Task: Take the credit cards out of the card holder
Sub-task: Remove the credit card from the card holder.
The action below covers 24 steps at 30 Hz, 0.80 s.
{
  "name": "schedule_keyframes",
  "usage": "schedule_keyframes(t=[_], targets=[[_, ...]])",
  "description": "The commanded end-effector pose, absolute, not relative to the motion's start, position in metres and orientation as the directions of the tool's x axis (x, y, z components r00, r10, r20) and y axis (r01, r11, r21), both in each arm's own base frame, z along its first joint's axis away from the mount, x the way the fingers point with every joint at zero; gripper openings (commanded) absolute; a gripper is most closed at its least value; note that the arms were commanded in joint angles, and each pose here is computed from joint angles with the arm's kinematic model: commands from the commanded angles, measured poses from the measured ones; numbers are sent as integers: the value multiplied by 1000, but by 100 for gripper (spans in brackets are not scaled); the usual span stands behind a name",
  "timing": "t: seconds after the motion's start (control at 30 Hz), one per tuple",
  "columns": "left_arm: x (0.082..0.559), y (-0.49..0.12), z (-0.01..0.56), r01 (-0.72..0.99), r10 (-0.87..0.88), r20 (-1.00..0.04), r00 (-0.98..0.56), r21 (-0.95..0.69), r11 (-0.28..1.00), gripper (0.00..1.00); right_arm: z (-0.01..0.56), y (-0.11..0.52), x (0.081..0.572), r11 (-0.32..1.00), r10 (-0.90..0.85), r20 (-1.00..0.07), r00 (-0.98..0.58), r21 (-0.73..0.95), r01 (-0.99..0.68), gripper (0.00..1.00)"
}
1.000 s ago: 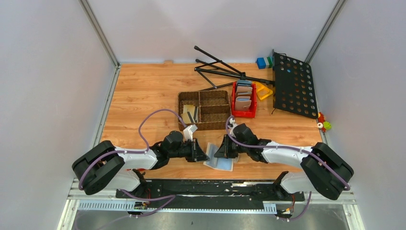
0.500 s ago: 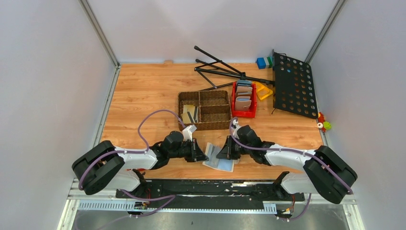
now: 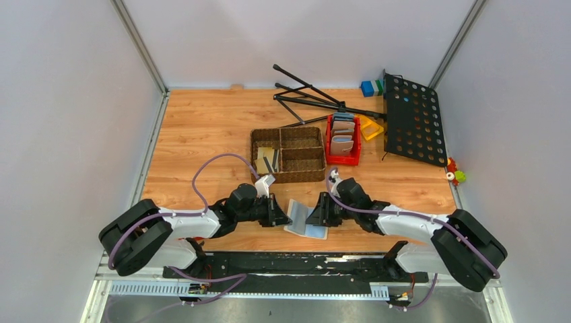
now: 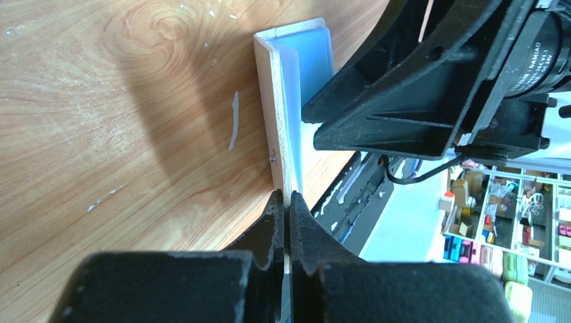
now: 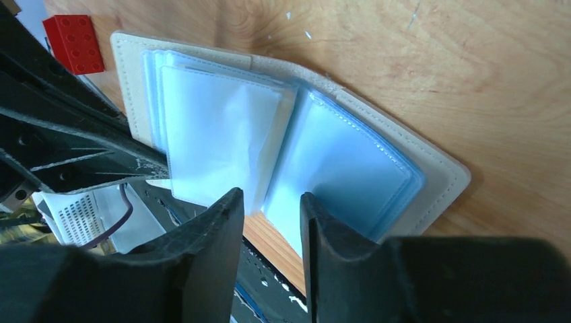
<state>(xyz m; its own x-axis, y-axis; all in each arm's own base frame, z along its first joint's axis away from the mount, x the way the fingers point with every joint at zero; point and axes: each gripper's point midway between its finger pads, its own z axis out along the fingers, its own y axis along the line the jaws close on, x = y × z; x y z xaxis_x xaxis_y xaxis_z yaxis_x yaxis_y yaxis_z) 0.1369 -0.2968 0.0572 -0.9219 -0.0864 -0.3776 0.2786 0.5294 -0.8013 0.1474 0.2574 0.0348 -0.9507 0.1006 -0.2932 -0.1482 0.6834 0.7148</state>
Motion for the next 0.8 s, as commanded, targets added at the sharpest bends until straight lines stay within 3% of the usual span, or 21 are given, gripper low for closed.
schedule_keyframes(t=[0.0,0.1,0.27,0.43,0.77], targets=[[145,-304,77,333,-92,-429,-899,-804,493,0,48,257,151,659,97,-352,-931,723,-206,44],[146,-303,81,346,-79,-440,-894,-792,502,0,62,259,153,636,106,-388,-916,734,-238,65],[148,-299,83,365,-56,-466,-883,-756,544,0,82,263,165,642,122,-419,-900,724,-250,80],[151,-296,90,387,-44,-498,-866,-724,571,0,73,271,176,741,81,-389,-918,640,-206,82],[153,-291,94,411,8,-544,-839,-624,664,0,76,287,185,796,86,-439,-894,570,-203,79]])
